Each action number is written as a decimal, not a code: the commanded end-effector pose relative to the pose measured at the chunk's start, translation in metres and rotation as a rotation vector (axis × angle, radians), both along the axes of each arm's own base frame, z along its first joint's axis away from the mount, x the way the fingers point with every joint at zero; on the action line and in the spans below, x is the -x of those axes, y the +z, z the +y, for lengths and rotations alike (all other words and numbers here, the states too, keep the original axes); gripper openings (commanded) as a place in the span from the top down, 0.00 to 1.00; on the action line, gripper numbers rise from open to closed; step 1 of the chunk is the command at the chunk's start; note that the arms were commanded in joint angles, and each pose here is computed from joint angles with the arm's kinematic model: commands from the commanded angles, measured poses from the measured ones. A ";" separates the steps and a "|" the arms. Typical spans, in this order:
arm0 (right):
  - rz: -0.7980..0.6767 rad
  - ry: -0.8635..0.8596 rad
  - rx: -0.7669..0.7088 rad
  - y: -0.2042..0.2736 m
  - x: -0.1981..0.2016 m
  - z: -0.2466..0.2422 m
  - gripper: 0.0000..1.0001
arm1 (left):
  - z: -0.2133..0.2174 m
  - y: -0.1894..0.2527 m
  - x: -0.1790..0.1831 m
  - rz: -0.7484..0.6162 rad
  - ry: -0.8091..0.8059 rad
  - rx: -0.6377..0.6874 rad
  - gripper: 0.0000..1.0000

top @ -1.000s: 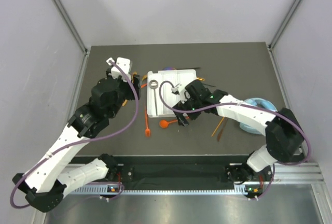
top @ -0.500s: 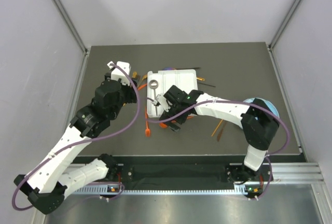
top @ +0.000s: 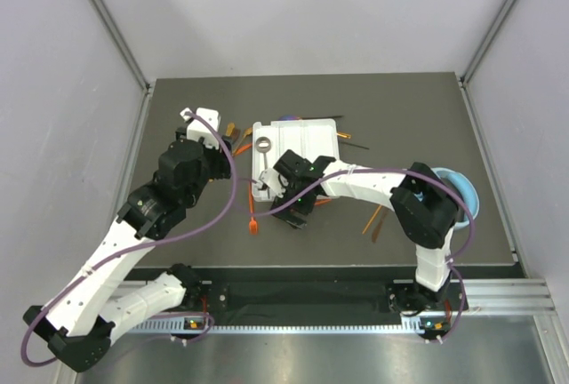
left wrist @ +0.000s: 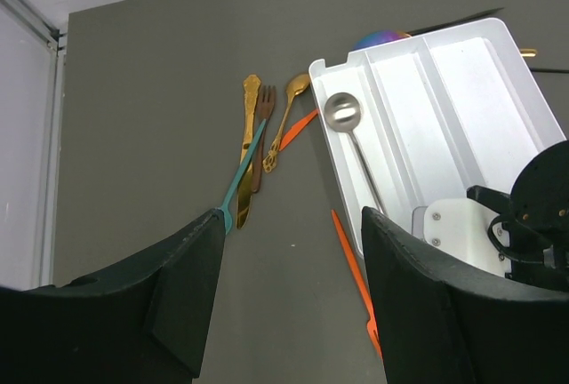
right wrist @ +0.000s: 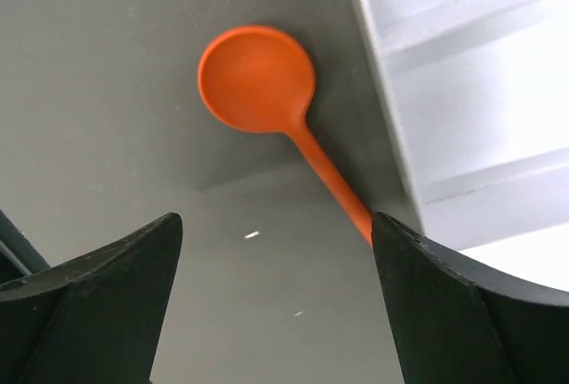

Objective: Sort the eating utensils into containers
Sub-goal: Pick up the spoon from the center of the board, then place the spoon in the storage box, then pick up the fork at the center of the board.

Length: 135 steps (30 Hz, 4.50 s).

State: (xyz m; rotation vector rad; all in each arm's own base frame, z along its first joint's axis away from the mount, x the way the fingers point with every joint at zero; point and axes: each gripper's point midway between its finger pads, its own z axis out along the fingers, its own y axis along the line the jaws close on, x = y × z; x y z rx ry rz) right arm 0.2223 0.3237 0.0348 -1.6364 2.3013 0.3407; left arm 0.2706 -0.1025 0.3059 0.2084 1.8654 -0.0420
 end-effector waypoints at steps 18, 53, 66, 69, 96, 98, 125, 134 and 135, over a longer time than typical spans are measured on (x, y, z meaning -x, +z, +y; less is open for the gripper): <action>-0.009 0.049 -0.014 -0.009 -0.013 0.011 0.26 | -0.007 -0.008 0.000 0.012 -0.038 0.026 0.32; -0.190 -0.393 -0.411 0.182 -0.064 0.091 1.00 | 0.045 -0.062 -0.024 0.069 0.564 0.162 0.45; -0.012 -0.894 -0.539 0.137 -0.152 0.108 1.00 | 0.123 0.003 0.021 -0.189 0.848 0.161 0.41; -0.034 -0.959 -0.536 0.134 -0.169 0.098 1.00 | 0.120 -0.003 0.021 -0.173 0.826 0.166 0.41; 0.278 -1.038 -0.422 0.033 -0.172 0.107 0.85 | 0.081 -0.037 -0.012 -0.081 0.675 0.122 0.38; 0.286 -1.026 -0.429 0.035 -0.171 0.109 0.73 | 0.076 -0.041 -0.021 -0.073 0.665 0.096 0.38; 0.004 -0.934 -0.733 0.208 -0.149 0.001 0.56 | 0.013 -0.199 -0.013 0.506 0.392 0.225 0.43; 0.013 -0.990 -0.653 0.161 -0.142 -0.043 0.56 | -0.011 -0.226 0.026 0.614 0.253 0.234 0.40; 0.022 -0.997 -0.642 0.153 -0.140 -0.047 0.56 | -0.012 -0.227 0.028 0.616 0.247 0.232 0.40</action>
